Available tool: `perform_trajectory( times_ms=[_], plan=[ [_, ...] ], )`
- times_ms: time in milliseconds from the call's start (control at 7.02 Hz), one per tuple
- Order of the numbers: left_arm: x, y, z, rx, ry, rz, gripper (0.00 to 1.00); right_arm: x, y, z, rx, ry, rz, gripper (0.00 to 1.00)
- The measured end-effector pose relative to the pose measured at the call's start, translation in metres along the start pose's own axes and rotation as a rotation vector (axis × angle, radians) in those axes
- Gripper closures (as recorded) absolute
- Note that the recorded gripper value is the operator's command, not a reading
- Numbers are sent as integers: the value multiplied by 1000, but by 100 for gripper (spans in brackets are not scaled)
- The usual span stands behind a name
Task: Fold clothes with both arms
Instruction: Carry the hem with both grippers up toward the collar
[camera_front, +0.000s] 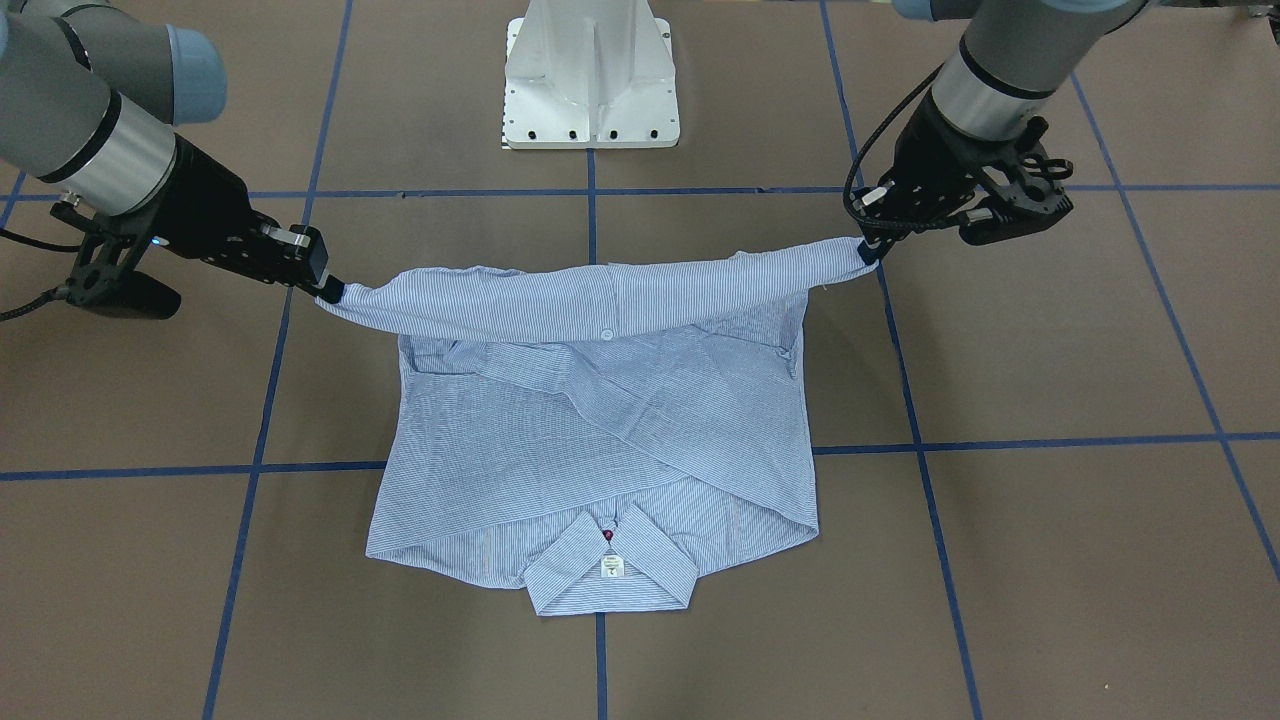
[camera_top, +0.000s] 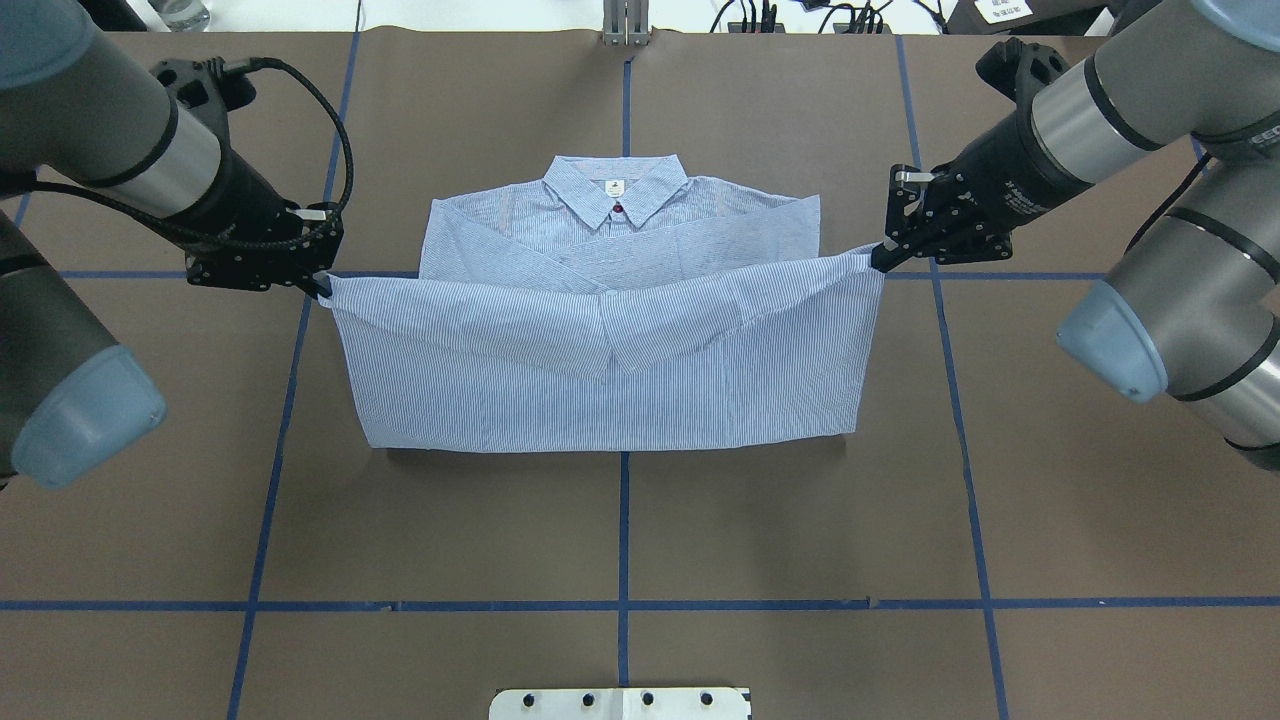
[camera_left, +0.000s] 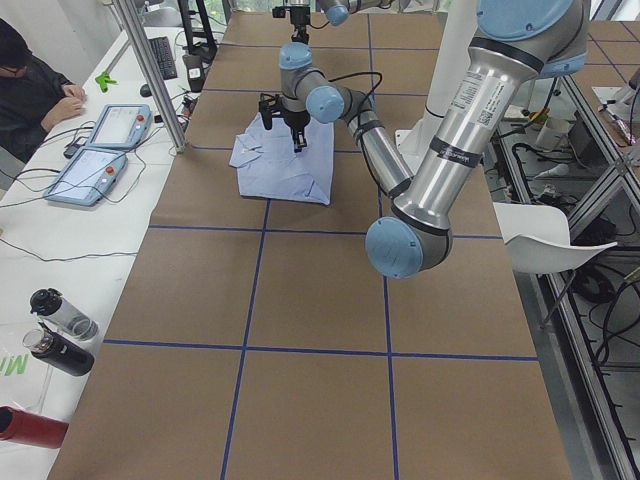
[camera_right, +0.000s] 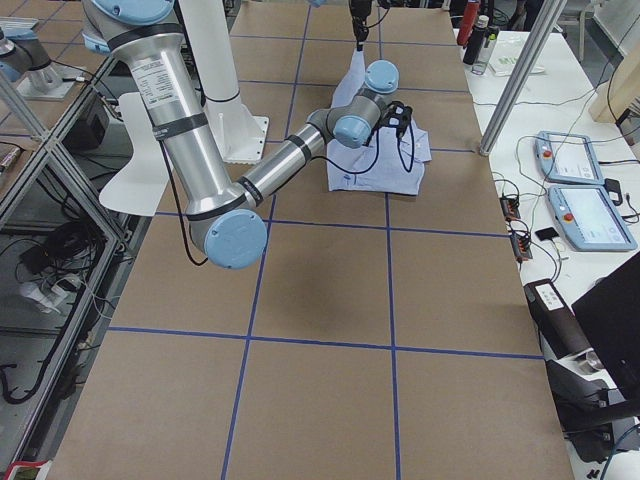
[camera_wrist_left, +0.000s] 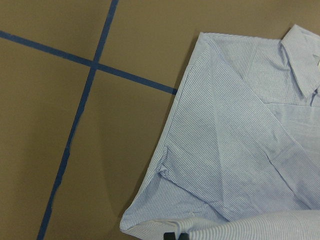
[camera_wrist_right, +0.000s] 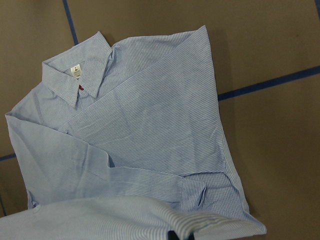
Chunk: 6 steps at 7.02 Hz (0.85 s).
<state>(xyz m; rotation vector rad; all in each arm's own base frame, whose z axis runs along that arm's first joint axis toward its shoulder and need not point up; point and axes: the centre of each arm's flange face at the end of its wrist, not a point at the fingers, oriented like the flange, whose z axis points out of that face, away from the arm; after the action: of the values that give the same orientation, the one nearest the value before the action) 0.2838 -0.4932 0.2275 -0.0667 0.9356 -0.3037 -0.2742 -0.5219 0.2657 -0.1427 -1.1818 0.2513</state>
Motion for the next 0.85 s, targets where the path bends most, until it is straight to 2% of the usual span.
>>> perform_trajectory(
  times_ms=[427, 854],
  plan=[
    [8, -60, 59, 20, 53, 34, 100, -1, -36, 19, 2, 34, 4, 100],
    [20, -87, 86, 29, 77, 46, 100, -19, -73, 45, 0, 66, 36, 100]
  ],
)
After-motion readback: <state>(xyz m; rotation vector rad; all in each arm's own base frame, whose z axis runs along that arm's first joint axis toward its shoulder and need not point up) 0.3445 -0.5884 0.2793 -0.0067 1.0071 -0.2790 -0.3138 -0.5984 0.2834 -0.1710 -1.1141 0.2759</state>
